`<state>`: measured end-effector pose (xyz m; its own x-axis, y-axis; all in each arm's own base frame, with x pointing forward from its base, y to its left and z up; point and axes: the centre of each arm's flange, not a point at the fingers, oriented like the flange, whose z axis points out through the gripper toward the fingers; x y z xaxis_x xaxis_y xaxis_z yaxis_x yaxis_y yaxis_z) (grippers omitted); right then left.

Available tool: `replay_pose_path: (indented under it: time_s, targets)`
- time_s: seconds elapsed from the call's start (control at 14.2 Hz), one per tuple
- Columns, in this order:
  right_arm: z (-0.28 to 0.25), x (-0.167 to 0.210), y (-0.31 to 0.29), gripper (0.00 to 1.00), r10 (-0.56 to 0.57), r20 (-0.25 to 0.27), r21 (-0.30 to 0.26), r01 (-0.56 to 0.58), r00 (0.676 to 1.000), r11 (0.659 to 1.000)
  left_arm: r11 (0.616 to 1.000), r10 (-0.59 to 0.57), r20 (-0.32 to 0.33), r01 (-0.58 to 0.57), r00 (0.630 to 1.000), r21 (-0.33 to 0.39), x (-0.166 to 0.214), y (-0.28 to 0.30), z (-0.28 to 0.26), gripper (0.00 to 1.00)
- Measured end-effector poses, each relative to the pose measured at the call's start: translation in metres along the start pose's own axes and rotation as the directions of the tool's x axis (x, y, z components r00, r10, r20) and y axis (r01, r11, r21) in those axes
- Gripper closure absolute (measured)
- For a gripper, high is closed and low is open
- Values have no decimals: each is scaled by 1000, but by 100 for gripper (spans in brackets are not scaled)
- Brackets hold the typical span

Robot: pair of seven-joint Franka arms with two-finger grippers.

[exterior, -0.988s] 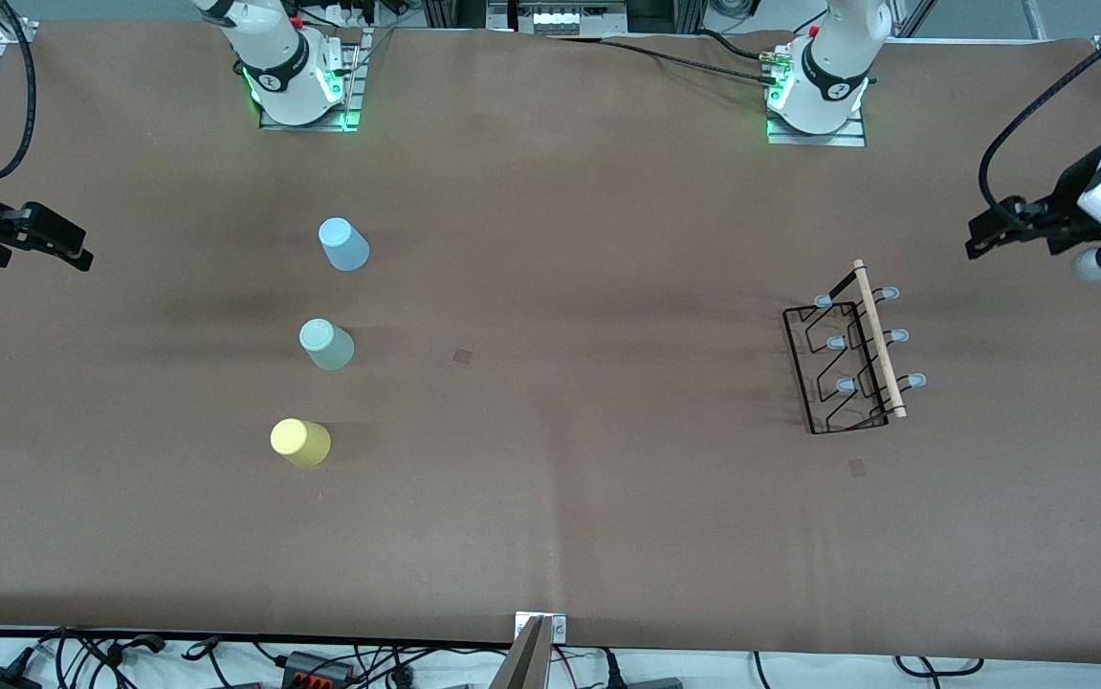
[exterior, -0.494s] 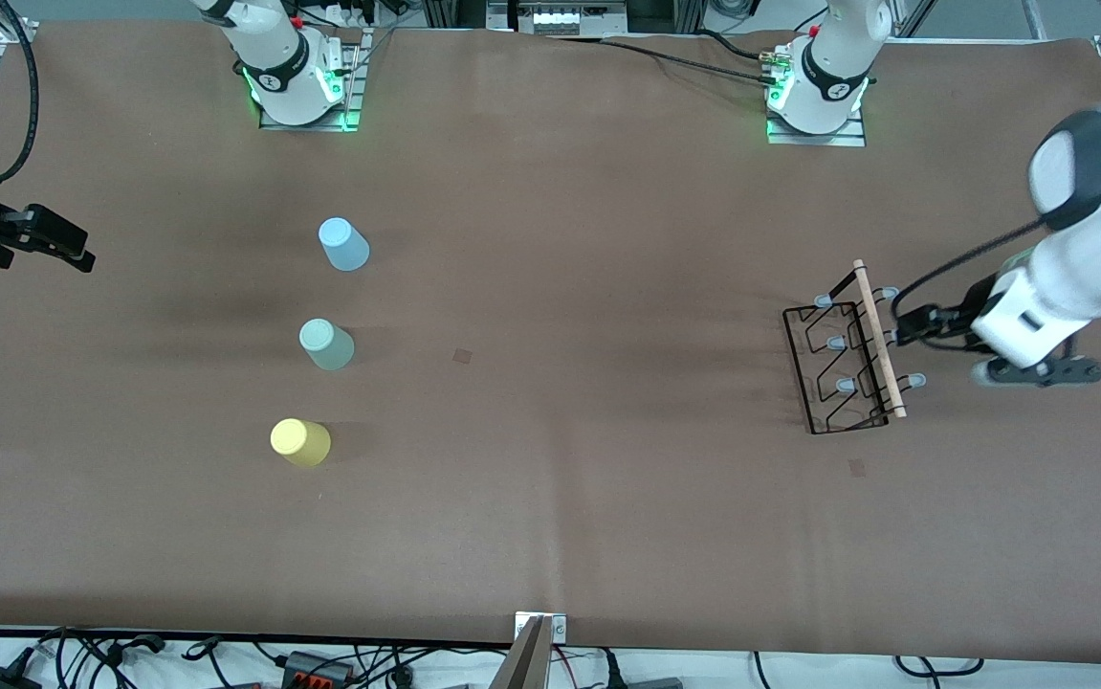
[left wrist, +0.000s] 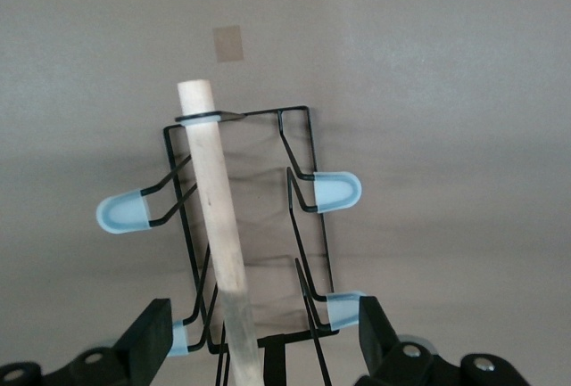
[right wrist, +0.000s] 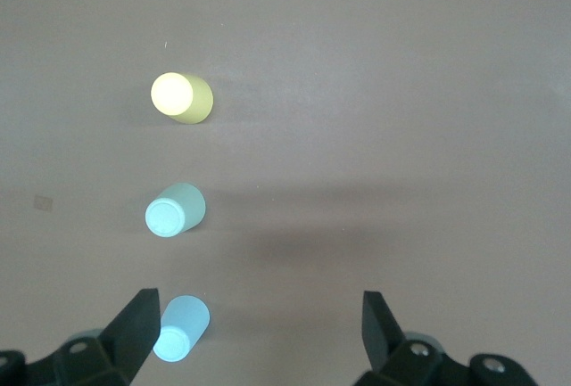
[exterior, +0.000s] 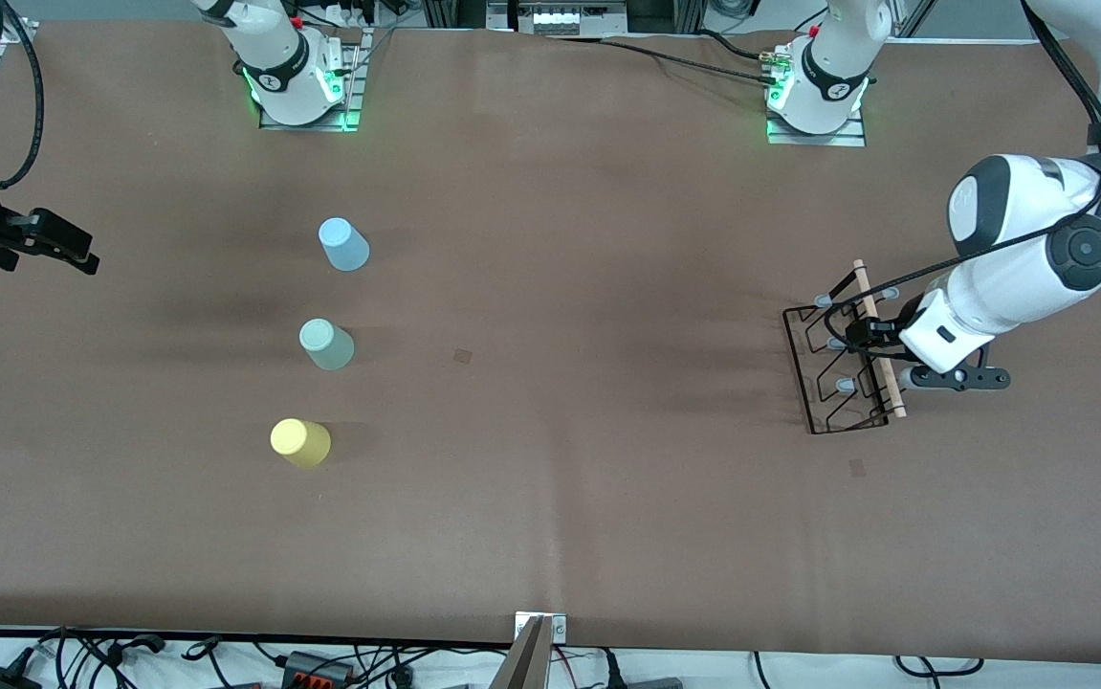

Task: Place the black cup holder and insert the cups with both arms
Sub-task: 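Close the left gripper on the rack's wooden handle, then carry the rack to mid-table with the left gripper while the right gripper reaches the cups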

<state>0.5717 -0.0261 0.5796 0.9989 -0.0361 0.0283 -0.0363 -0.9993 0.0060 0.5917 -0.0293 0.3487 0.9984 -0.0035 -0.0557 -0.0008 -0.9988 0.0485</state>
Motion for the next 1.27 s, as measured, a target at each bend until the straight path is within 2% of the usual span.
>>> replay_pose_path:
  time_s: [0.14,0.28,0.85,1.06,1.27]
  targets:
    - [0,0,0,0,0,0,0,0,1000,1000,1000,1,1,-1,1000,3,-2,0,0,24]
    - [0,0,0,0,0,0,0,0,1000,1000,1000,1,7,-1,1000,5,-4,0,2,46]
    - [-1,0,0,0,-1,-3,0,1,1000,1000,1000,-1,45,1,999,11,-19,-2,17,53]
    - [-1,0,-1,0,-2,-3,0,2,1000,1000,1000,1,41,-1,999,15,-21,-2,14,84]
    - [-1,0,-1,0,-2,-3,0,2,1000,1000,1000,17,55,-18,998,14,-23,7,15,84]
